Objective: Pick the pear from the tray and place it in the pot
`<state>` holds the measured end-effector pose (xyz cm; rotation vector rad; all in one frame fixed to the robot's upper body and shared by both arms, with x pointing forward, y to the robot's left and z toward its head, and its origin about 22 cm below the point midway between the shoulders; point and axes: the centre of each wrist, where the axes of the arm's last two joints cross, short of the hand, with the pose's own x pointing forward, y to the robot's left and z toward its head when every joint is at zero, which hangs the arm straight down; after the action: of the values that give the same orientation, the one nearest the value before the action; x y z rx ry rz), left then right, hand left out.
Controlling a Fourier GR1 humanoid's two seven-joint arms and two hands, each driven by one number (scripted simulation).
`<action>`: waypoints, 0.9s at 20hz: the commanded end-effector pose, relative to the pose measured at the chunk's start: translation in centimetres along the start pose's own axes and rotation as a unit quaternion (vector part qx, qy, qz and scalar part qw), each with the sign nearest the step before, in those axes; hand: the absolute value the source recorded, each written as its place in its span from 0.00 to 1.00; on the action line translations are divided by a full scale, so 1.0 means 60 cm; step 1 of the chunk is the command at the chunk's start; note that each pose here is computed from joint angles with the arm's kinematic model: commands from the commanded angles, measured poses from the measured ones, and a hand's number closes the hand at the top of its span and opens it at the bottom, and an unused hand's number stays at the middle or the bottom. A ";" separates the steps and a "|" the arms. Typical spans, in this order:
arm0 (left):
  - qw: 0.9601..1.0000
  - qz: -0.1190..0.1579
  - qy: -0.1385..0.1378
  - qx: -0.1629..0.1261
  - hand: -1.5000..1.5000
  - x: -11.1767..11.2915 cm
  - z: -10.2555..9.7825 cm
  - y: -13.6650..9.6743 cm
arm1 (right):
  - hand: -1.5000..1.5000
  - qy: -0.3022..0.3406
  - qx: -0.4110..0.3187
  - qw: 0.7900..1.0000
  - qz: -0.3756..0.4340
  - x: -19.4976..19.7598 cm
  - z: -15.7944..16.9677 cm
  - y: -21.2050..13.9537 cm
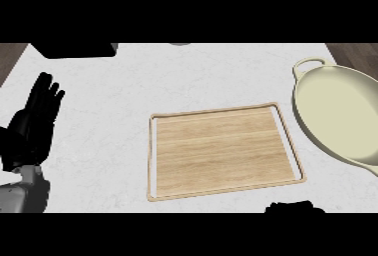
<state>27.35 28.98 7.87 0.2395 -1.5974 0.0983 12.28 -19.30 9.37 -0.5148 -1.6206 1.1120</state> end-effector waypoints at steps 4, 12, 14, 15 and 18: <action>1.000 0.004 0.002 -0.010 0.50 0.012 0.014 0.007 | 1.00 0.025 -0.191 0.981 -0.019 0.015 0.054 -0.105; 1.000 0.006 -0.002 -0.018 0.50 0.014 0.007 -0.009 | 1.00 0.070 -0.260 0.962 -0.034 -0.055 0.043 -0.162; 1.000 0.000 -0.001 -0.015 0.50 0.009 0.005 -0.014 | 1.00 0.075 -0.274 0.958 -0.040 -0.087 0.036 -0.166; 1.000 0.007 -0.012 -0.010 0.50 0.028 -0.012 0.004 | 1.00 0.075 -0.266 0.959 -0.059 -0.083 0.033 -0.189; 1.000 0.002 -0.006 -0.019 0.50 0.006 -0.007 -0.041 | 1.00 0.087 -0.280 0.954 -0.062 -0.148 0.010 -0.240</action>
<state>27.64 27.78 8.39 0.2100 -1.6107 0.0757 15.72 -30.25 15.16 -0.8761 -1.7533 0.5635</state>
